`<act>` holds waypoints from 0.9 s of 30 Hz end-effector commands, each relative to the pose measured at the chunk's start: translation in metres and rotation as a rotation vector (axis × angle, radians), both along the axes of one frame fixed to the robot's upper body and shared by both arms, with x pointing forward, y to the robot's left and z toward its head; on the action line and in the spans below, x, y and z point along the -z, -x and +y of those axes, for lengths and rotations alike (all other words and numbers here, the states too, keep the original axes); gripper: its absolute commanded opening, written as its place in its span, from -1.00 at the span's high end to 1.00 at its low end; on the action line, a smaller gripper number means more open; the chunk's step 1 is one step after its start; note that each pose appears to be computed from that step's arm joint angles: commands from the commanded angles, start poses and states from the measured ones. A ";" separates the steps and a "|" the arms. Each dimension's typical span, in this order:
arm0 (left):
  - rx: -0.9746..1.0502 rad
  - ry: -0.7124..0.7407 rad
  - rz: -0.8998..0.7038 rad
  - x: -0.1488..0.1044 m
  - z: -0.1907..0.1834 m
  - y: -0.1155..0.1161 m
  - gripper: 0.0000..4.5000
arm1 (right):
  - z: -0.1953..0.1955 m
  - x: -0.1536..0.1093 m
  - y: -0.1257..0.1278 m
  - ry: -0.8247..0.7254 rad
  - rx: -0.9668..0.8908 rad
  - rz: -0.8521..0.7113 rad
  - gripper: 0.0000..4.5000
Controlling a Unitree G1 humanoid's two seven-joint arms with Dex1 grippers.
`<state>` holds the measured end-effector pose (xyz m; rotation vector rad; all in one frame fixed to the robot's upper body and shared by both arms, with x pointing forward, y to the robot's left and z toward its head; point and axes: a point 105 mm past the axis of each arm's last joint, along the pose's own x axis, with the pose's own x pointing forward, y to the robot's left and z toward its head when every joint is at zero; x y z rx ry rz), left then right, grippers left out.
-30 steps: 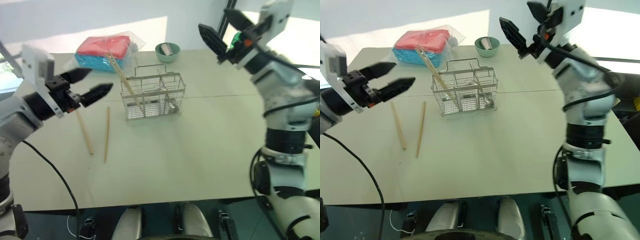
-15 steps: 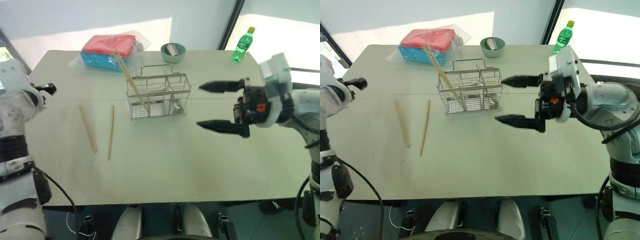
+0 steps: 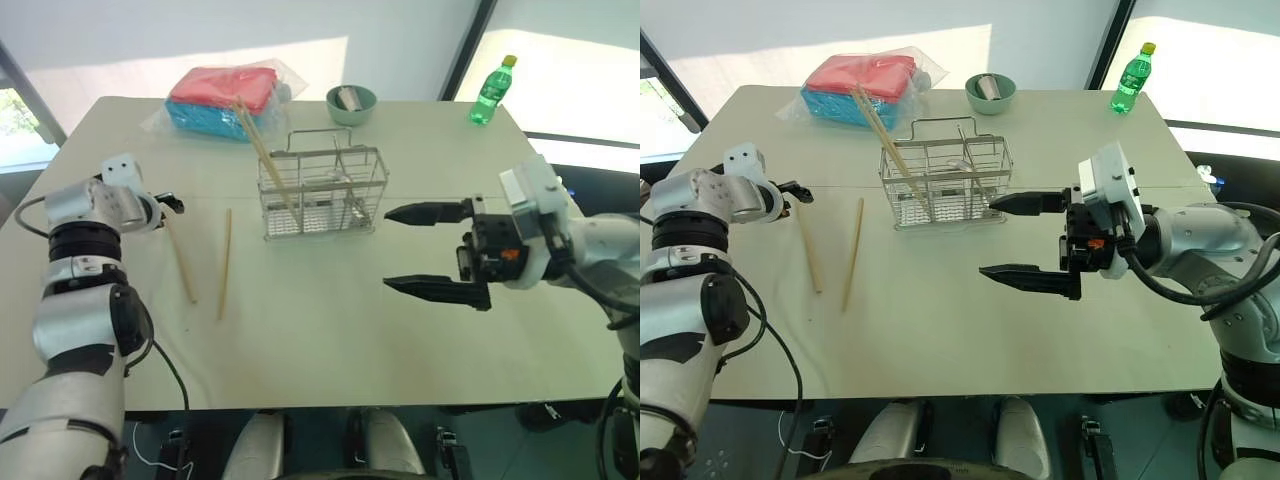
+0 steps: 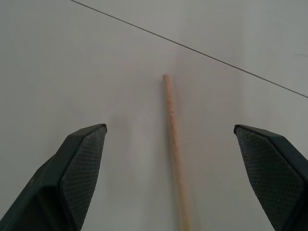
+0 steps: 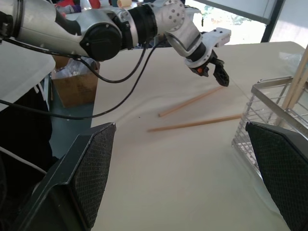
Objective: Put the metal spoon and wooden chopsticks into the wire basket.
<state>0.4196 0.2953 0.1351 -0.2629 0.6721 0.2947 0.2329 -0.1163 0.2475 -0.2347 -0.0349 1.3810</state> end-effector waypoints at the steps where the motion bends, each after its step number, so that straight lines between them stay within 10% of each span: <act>1: -0.032 0.013 -0.025 -0.011 0.000 -0.007 -1.00 | 0.000 -0.010 0.005 -0.030 0.012 -0.045 -0.99; 7: -0.061 0.037 0.055 0.004 -0.005 -0.003 -0.76 | 0.000 -0.008 0.006 -0.053 0.044 -0.040 -1.00; 15: -0.057 0.048 0.058 0.010 -0.011 -0.005 0.93 | 0.000 -0.009 0.007 -0.076 0.065 -0.036 -1.00; 27: -0.112 0.018 -0.030 -0.007 0.010 -0.008 0.97 | -0.007 -0.007 0.001 -0.085 0.114 -0.020 -1.00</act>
